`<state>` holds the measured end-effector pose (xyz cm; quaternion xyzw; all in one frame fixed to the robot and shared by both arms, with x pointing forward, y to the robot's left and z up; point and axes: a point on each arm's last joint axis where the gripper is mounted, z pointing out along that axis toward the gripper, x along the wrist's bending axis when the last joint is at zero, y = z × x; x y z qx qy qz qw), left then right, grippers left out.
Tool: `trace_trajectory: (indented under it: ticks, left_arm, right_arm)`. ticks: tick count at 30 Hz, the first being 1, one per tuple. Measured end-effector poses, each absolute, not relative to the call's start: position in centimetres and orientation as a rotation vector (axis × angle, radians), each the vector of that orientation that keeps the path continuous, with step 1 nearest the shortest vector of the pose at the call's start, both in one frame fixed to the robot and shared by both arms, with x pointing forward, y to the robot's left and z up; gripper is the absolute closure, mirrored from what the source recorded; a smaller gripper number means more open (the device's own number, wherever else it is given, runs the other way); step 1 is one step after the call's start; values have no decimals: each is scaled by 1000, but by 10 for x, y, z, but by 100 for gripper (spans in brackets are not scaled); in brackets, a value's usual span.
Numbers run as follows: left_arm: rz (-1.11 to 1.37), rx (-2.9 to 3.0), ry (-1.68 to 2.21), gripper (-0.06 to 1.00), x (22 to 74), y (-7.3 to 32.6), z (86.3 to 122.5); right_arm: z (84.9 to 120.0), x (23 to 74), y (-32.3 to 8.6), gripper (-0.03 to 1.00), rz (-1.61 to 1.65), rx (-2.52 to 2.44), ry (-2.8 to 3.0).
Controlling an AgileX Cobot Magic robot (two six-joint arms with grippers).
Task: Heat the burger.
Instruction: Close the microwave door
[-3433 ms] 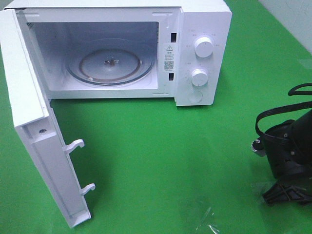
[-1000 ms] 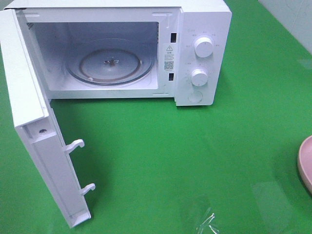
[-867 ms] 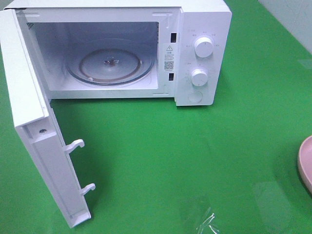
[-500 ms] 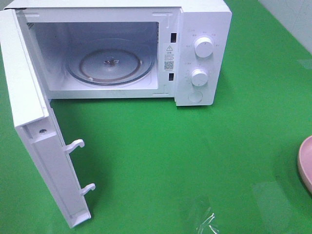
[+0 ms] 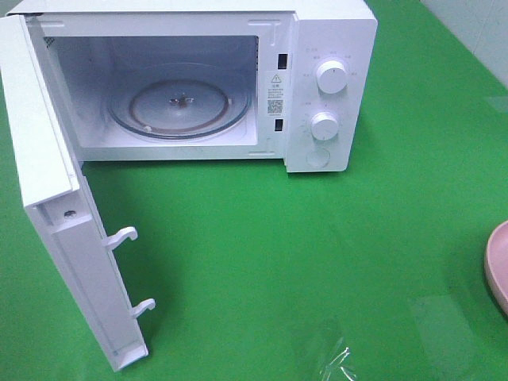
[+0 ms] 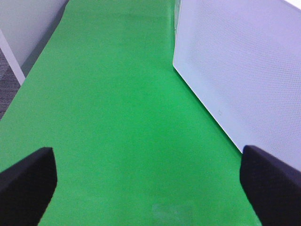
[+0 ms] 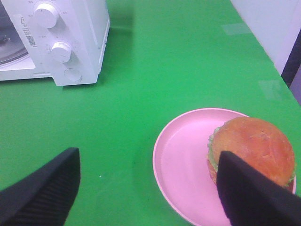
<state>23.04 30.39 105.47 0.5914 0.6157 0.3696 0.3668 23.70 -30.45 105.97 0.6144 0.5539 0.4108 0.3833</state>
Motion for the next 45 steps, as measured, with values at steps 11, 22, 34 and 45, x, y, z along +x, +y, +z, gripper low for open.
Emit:
trace_trajectory:
  ticks: [11, 22, 34, 45]
  left_arm:
    - [950, 1520, 1582, -3, 230, 304, 1055]
    - [950, 1520, 1582, -3, 230, 304, 1055]
    - [953, 1516, 1578, -3, 230, 304, 1056]
    - [1083, 1374, 1424, 8, 237, 304, 1082]
  right_arm:
    - [1060, 237, -305, 20, 1048, 1566, 1412]
    - [1060, 237, -305, 20, 1048, 1566, 1412]
    - [1060, 237, -305, 20, 1048, 1566, 1412]
    - [1060, 237, -305, 20, 1048, 1566, 1412]
